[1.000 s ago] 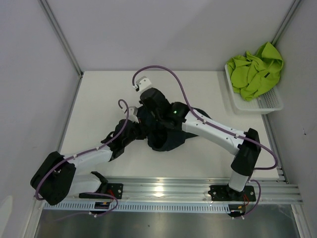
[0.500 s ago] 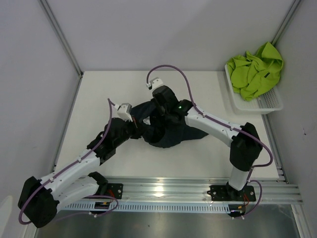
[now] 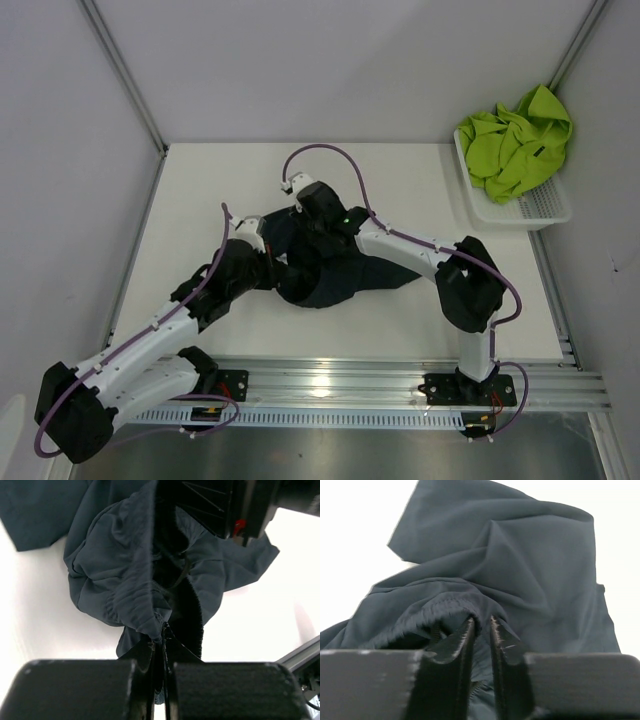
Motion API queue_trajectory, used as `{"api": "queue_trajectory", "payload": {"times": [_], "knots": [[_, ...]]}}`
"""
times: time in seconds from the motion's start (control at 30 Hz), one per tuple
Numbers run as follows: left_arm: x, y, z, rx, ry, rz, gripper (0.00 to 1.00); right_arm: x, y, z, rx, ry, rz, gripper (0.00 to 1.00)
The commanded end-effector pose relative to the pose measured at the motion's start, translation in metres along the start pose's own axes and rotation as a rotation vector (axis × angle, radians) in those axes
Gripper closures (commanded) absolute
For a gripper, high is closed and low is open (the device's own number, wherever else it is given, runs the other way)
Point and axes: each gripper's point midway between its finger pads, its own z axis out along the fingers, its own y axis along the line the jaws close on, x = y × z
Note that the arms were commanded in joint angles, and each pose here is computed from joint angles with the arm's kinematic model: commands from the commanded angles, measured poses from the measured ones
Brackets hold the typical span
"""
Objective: Fold and stack the shorts
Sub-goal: Flatten the shorts out
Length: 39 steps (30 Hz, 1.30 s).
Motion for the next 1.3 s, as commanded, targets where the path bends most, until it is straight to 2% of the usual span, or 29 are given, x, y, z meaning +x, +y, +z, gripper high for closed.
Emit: {"api": "queue_trajectory", "payload": {"times": [0.0, 0.1, 0.37, 0.53, 0.7, 0.87, 0.97, 1.0, 1.1, 1.27], "knots": [[-0.012, -0.003, -0.003, -0.006, -0.024, 0.007, 0.98, -0.012, 0.02, 0.005, -0.104, -0.049, 0.006, 0.74], [-0.011, 0.0, 0.001, -0.012, -0.014, -0.003, 0.98, -0.007, 0.03, 0.004, -0.155, -0.042, -0.004, 0.62], [-0.021, 0.0, 0.001, -0.009, -0.03, -0.018, 0.97, 0.009, 0.039, 0.001, -0.152, -0.023, -0.067, 0.51], [-0.031, -0.003, -0.005, 0.003, -0.051, -0.029, 0.97, 0.019, 0.029, 0.006, -0.08, 0.015, -0.105, 0.51], [-0.04, -0.005, -0.014, 0.011, -0.087, -0.032, 0.97, 0.014, 0.0, 0.008, 0.099, 0.014, -0.094, 0.53], [-0.042, -0.005, -0.024, 0.019, -0.106, -0.031, 0.97, 0.006, -0.028, 0.019, 0.229, 0.033, -0.083, 0.61], [-0.042, -0.005, -0.028, 0.015, -0.108, -0.027, 0.97, -0.008, -0.044, 0.021, 0.267, 0.014, -0.06, 0.82], [-0.043, -0.004, -0.028, 0.012, -0.11, -0.022, 0.97, -0.019, -0.049, 0.02, 0.28, -0.003, -0.044, 0.98], [-0.04, 0.001, -0.027, -0.008, -0.104, -0.018, 0.96, -0.043, -0.068, 0.006, 0.314, -0.035, 0.005, 1.0], [-0.034, 0.008, -0.02, -0.032, -0.102, -0.012, 0.94, -0.109, -0.085, -0.054, 0.351, -0.185, 0.05, 1.0]]}}
